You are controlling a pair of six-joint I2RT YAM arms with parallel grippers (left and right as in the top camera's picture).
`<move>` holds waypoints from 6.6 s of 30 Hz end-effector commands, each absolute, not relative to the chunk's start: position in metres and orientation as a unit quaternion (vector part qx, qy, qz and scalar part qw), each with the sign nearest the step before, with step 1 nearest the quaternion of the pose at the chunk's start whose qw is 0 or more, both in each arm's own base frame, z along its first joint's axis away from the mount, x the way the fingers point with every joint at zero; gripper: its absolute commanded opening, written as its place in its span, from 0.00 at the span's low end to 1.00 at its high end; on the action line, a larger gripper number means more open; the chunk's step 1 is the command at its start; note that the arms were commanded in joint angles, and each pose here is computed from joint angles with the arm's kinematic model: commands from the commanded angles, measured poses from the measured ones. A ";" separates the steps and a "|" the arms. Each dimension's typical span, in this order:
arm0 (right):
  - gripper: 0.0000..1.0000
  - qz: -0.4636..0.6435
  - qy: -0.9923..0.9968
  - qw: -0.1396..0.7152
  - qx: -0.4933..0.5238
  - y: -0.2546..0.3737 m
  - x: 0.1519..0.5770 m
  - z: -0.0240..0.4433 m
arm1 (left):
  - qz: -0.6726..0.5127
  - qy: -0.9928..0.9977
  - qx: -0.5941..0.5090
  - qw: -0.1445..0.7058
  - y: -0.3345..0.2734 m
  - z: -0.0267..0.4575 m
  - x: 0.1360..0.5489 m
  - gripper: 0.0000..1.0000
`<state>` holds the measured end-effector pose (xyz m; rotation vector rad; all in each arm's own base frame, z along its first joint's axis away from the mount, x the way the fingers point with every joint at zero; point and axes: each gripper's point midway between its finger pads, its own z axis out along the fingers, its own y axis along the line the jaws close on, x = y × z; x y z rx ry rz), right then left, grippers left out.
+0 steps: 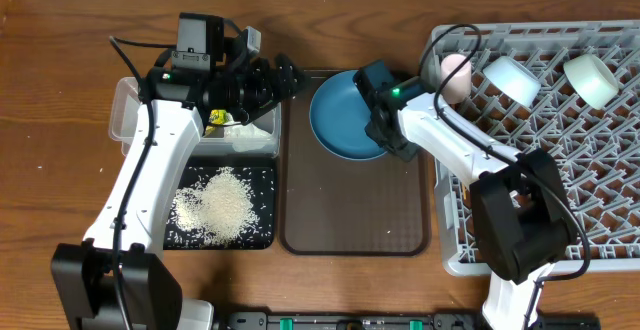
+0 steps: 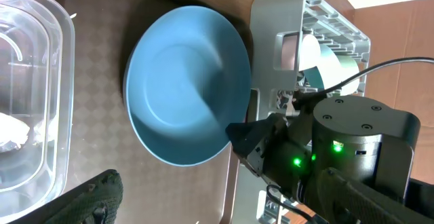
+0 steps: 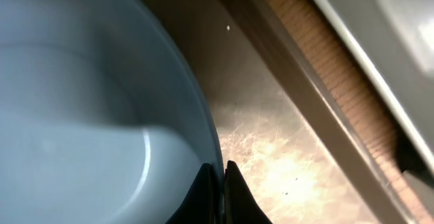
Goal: Sort waste into correct bins and load items into the dishwasher rack
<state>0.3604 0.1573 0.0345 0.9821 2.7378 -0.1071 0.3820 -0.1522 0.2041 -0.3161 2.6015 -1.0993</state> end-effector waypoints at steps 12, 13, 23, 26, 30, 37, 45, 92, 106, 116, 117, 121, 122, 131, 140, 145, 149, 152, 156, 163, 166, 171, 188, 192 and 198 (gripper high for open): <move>0.01 -0.053 0.963 0.262 0.011 0.146 0.391 0.166 | -0.381 0.904 -0.109 0.159 -0.151 0.210 0.383 0.94; 0.01 -0.054 0.961 0.271 -0.010 0.145 0.390 0.175 | -0.381 0.904 -0.109 0.159 -0.151 0.210 0.383 0.94; 0.01 -0.258 0.888 0.363 -0.114 0.057 0.362 0.292 | -0.381 0.904 -0.109 0.159 -0.151 0.210 0.383 0.94; 0.01 -0.345 0.861 0.361 -0.097 0.022 0.350 0.317 | -0.381 0.904 -0.109 0.159 -0.151 0.210 0.383 0.94; 0.01 -0.434 0.837 0.313 -0.117 -0.013 0.332 0.334 | -0.381 0.904 -0.109 0.159 -0.151 0.210 0.383 0.95; 0.01 -0.531 0.809 0.212 -0.140 -0.066 0.318 0.346 | -0.381 0.904 -0.109 0.159 -0.151 0.210 0.383 0.94; 0.01 -0.566 0.808 0.109 -0.119 -0.131 0.297 0.348 | -0.381 0.904 -0.109 0.159 -0.151 0.210 0.383 0.94; 0.01 -0.557 0.797 -0.048 -0.230 -0.175 0.358 0.276 | -0.381 0.904 -0.109 0.159 -0.151 0.210 0.383 0.94; 0.01 -0.569 0.743 -0.153 -0.318 -0.177 0.350 0.257 | -0.381 0.904 -0.109 0.159 -0.151 0.210 0.383 0.94; 0.01 -0.600 0.723 -0.151 -0.307 -0.178 0.361 0.275 | -0.381 0.904 -0.109 0.159 -0.151 0.210 0.383 0.94; 0.01 -0.599 0.724 -0.150 -0.307 -0.178 0.362 0.275 | -0.381 0.904 -0.109 0.159 -0.151 0.210 0.383 0.94; 0.01 -0.600 0.727 -0.144 -0.300 -0.178 0.361 0.274 | -0.381 0.904 -0.109 0.159 -0.151 0.210 0.383 0.95; 0.01 -0.600 0.727 -0.145 -0.300 -0.178 0.361 0.274 | -0.381 0.904 -0.109 0.159 -0.151 0.210 0.383 0.94; 0.01 -0.590 0.723 -0.158 -0.325 -0.170 0.358 0.255 | -0.381 0.904 -0.109 0.159 -0.151 0.210 0.383 0.95; 0.01 -0.568 0.705 -0.200 -0.375 -0.166 0.346 0.217 | -0.381 0.904 -0.109 0.159 -0.151 0.210 0.383 0.95; 0.01 -0.581 0.691 -0.199 -0.380 -0.158 0.353 0.223 | -0.381 0.904 -0.109 0.159 -0.151 0.210 0.383 0.95; 0.01 -0.598 0.677 -0.198 -0.381 -0.151 0.361 0.233 | -0.381 0.904 -0.109 0.159 -0.151 0.210 0.383 0.95; 0.01 -0.606 0.671 -0.193 -0.382 -0.146 0.365 0.237 | -0.381 0.904 -0.109 0.159 -0.151 0.210 0.383 0.95; 0.01 -0.610 0.670 -0.186 -0.380 -0.143 0.368 0.239 | -0.381 0.904 -0.109 0.159 -0.151 0.210 0.383 0.94; 0.01 -0.617 0.652 -0.223 -0.380 -0.144 0.362 0.247 | -0.381 0.904 -0.109 0.159 -0.151 0.210 0.383 0.95; 0.01 -0.617 0.650 -0.223 -0.383 -0.143 0.362 0.247 | -0.381 0.904 -0.109 0.159 -0.151 0.210 0.383 0.94; 0.01 -0.618 0.645 -0.221 -0.391 -0.137 0.364 0.247 | -0.381 0.904 -0.109 0.159 -0.151 0.210 0.383 0.94; 0.01 -0.644 0.671 -0.130 -0.343 -0.129 0.387 0.259 | -0.381 0.904 -0.109 0.159 -0.151 0.210 0.383 0.94; 0.01 -0.649 0.681 -0.085 -0.328 -0.126 0.397 0.265 | -0.381 0.904 -0.109 0.159 -0.151 0.210 0.383 0.95; 0.01 -0.638 0.692 -0.011 -0.337 -0.117 0.412 0.267 | -0.381 0.904 -0.109 0.159 -0.151 0.210 0.383 0.94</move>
